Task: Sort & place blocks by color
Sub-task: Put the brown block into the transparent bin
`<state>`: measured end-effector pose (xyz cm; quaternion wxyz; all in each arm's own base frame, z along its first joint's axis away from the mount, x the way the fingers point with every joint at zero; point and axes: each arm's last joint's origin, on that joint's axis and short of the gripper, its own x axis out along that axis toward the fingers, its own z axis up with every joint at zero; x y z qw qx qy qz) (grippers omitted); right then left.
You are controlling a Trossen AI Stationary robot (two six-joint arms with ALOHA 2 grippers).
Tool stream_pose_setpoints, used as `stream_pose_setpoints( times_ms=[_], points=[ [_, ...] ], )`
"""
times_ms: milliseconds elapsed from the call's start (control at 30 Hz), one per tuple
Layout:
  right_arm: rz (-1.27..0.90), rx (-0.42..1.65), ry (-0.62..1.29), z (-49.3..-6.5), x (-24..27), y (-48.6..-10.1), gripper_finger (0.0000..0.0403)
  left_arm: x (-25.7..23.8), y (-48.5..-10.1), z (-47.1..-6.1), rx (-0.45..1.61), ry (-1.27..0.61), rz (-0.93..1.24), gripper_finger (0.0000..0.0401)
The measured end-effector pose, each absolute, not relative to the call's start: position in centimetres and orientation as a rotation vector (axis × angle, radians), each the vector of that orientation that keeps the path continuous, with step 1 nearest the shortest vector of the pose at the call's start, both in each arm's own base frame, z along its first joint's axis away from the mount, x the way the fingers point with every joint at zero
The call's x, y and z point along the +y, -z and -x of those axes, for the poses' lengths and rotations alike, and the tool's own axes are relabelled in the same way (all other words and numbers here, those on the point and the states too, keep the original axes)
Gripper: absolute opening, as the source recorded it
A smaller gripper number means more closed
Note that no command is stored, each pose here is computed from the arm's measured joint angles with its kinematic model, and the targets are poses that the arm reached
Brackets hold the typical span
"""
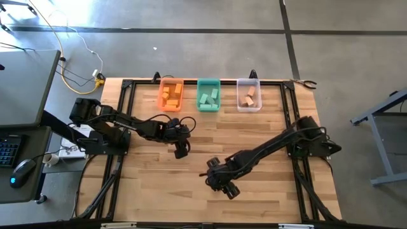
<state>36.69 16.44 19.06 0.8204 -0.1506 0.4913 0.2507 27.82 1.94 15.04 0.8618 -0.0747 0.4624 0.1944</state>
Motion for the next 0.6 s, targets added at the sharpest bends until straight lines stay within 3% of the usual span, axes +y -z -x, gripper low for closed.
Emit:
stream_pose_setpoints(
  times_ms=[600],
  points=[
    [0.307,1.142,-0.566,-37.7,17.0,-14.3,0.0232,1.9,-15.0,-27.8,0.97,-0.407,0.155,0.0163]
  ],
)
